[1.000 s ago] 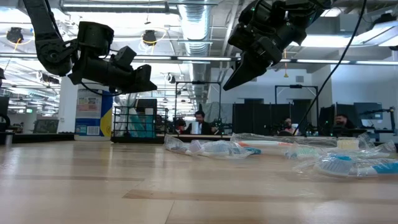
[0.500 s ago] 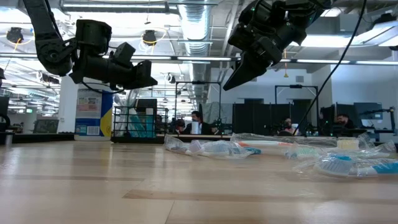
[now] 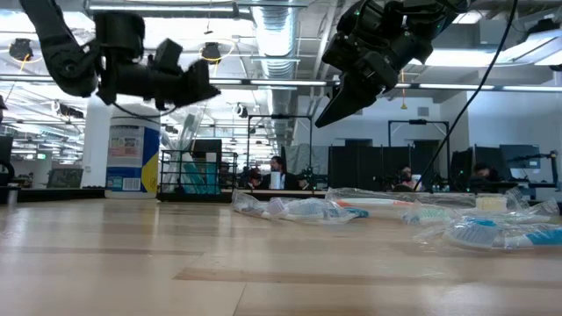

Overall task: Pick & Place toothbrushing station
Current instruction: Put the green toothbrush into the black wire organizer

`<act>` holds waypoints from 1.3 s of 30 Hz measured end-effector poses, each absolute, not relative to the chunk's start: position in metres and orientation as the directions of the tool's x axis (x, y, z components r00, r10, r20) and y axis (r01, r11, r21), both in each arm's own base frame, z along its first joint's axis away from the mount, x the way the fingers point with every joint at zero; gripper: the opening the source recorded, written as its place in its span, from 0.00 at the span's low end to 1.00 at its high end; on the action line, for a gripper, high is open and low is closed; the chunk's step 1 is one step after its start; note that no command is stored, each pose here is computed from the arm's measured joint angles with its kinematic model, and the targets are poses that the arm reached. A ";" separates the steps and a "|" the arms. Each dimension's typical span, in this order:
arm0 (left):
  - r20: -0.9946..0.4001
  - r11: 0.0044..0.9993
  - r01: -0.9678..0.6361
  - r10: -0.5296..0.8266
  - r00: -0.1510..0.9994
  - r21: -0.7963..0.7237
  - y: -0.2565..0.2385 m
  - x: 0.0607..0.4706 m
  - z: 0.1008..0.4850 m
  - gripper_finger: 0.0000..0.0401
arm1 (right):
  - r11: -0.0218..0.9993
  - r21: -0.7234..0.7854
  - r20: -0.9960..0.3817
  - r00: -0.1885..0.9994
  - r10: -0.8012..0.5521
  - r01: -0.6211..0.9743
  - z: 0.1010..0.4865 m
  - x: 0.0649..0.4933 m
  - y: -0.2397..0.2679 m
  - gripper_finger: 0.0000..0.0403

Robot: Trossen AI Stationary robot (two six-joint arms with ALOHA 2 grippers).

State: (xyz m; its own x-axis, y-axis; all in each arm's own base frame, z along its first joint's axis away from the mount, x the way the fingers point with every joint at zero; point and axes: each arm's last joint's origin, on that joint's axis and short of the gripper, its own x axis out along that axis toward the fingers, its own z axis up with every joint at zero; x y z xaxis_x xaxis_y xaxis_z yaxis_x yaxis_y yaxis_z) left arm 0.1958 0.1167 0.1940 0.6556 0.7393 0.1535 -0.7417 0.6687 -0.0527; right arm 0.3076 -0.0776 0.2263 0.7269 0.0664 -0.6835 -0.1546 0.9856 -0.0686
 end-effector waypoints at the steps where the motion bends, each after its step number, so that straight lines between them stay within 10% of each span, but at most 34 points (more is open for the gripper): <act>1: 0.173 0.683 -0.729 0.725 0.666 -0.057 0.115 0.195 0.199 0.23 | 0.986 -0.066 -0.683 0.727 0.066 -0.152 0.226 0.308 -0.078 0.32; 39: 0.005 0.976 -0.212 0.213 0.977 -0.044 -0.001 0.212 0.201 0.12 | 0.987 0.142 -0.855 0.493 0.158 -0.070 0.211 0.298 0.014 0.32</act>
